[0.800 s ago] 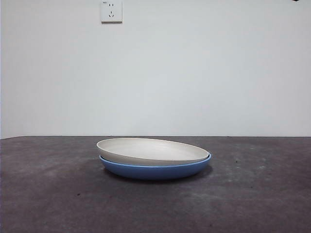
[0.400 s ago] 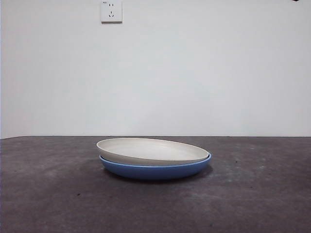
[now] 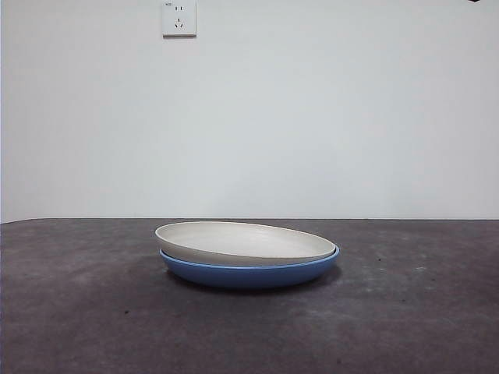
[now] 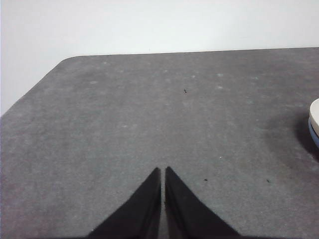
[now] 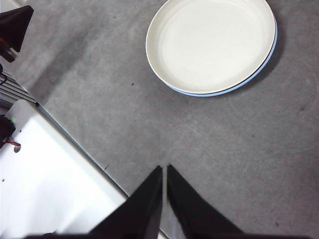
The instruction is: Pick up the white plate, put it on the blue plate, put it on desk
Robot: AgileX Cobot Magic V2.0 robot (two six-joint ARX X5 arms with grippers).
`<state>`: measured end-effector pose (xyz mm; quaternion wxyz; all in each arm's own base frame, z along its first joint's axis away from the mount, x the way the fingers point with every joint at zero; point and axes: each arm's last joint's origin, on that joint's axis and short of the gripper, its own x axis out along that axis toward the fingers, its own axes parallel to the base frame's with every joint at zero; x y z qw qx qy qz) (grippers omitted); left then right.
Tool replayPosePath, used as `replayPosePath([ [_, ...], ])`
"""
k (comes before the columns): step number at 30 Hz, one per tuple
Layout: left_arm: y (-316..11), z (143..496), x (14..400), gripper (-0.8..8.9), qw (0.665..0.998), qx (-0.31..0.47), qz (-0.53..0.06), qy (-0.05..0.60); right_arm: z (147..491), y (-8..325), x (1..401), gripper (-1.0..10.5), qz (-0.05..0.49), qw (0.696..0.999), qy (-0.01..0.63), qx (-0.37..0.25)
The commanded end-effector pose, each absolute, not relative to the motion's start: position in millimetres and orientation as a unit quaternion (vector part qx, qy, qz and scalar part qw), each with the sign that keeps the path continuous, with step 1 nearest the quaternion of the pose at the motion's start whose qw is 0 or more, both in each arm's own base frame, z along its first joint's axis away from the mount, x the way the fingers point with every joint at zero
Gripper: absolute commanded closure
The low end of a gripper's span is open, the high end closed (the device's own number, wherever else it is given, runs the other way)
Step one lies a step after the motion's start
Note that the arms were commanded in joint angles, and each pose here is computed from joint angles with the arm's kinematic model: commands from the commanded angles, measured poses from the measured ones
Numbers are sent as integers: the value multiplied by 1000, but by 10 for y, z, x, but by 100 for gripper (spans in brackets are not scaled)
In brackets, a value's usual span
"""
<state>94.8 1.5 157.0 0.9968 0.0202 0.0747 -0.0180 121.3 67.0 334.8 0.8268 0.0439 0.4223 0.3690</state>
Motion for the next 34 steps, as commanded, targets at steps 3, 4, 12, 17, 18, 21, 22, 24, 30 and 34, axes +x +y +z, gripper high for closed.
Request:
replayPosePath([
  [3, 18, 1494, 956, 799, 996, 13, -15, 88, 3408, 683, 1223, 939, 377, 830, 410, 39],
  [4, 18, 1494, 956, 798, 996, 13, -15, 88, 3408, 683, 1223, 939, 377, 830, 410, 39],
  [12, 18, 1493, 956, 798, 996, 13, -15, 88, 3408, 683, 1223, 939, 377, 830, 410, 39],
  [17, 18, 1494, 956, 798, 996, 13, -15, 88, 3408, 683, 1223, 939, 377, 830, 410, 39],
  [18, 18, 1494, 956, 798, 996, 13, -15, 88, 3408, 683, 1223, 939, 377, 830, 410, 39],
  [21, 18, 1494, 956, 799, 996, 13, -15, 88, 3408, 683, 1223, 939, 377, 830, 410, 39],
  [22, 18, 1494, 956, 799, 996, 13, -15, 88, 3408, 683, 1223, 939, 377, 830, 410, 38],
  [24, 18, 1494, 956, 798, 996, 13, -15, 88, 3417, 670, 1211, 939, 375, 832, 406, 39],
  [30, 18, 1494, 956, 798, 996, 13, -15, 88, 3566, 466, 1141, 939, 342, 888, 304, 29],
  [34, 18, 1494, 956, 798, 996, 13, -15, 88, 3630, 291, 1037, 939, 294, 938, 181, 31],
])
